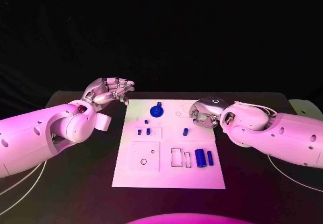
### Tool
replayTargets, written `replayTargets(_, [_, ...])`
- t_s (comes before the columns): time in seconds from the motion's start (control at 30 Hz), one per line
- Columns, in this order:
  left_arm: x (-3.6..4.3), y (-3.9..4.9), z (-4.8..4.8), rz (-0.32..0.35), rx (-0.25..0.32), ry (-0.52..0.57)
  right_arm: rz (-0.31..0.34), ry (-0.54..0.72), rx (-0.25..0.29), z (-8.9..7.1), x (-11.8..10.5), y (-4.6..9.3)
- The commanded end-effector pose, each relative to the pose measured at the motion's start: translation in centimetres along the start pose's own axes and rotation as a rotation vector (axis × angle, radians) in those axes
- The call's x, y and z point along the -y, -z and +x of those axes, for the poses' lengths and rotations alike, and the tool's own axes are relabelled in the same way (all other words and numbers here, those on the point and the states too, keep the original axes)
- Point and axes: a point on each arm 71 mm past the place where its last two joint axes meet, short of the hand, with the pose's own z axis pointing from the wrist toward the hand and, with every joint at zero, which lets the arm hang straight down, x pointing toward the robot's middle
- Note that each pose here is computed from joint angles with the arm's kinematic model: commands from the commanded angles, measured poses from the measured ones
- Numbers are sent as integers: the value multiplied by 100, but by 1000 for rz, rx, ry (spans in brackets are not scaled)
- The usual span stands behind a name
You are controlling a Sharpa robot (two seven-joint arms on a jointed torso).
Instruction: Assemble the parts on the task board
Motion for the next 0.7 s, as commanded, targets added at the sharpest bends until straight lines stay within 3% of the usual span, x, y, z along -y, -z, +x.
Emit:
replayTargets(0.03, [21,4,3,24,4,43,7,40,-23,35,9,-5])
replayTargets(0.7, [0,11,-38,0,16,39,28,92,-100,155,9,4])
